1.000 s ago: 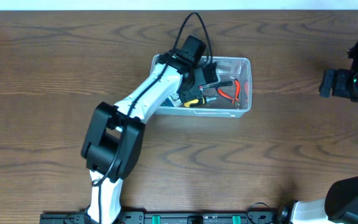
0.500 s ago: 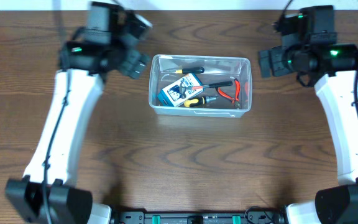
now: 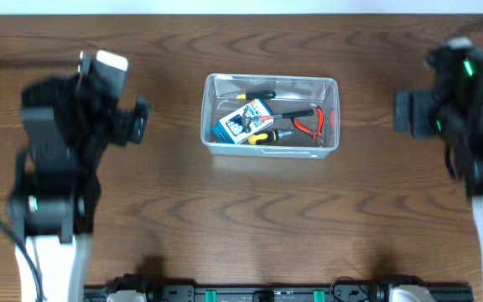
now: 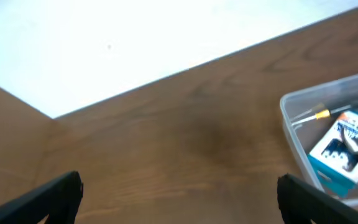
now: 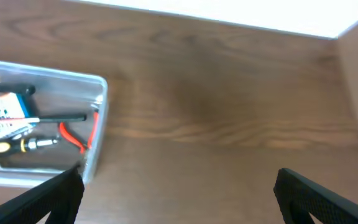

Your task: Pack container

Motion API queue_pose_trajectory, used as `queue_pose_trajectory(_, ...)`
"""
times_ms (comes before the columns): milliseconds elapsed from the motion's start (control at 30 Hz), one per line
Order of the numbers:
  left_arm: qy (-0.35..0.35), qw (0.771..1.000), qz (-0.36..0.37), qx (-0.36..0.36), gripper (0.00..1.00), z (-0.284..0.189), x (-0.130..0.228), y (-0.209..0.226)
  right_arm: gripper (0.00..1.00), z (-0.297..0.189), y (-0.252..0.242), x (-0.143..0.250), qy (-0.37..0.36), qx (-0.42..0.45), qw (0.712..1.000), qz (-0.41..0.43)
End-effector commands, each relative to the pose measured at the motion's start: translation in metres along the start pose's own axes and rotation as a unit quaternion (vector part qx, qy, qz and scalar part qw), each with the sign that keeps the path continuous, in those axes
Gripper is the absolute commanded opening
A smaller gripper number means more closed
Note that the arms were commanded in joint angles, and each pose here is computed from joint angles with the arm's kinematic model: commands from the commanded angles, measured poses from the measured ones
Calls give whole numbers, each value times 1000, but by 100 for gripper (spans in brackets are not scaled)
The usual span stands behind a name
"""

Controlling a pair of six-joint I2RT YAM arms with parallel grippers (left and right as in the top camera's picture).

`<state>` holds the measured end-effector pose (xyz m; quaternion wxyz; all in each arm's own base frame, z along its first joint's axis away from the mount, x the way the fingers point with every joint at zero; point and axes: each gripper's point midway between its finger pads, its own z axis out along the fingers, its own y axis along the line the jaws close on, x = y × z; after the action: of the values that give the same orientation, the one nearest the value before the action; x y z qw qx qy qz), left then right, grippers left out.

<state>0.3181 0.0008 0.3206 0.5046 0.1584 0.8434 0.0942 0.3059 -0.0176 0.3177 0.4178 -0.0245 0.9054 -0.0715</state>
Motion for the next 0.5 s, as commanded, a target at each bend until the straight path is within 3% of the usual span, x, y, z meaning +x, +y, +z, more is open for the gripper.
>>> queue_pose_trajectory(0,3,1000,-9,1,98,-7,45,-17,99,-1,-7,46,1,33,999,23)
queue_pose_trajectory(133,-17,1000,-9,-6,98,-16,91,-36,99,-8,-4,83,-33,35,999,24)
queue_pose_trajectory(267,-29,999,-9,-11,98,-21,129,-51,99,-8,0,125,-20,35,999,22)
queue_pose_trajectory(467,-66,997,-8,-25,98,-31,131,-52,99,-3,5,168,31,30,999,15)
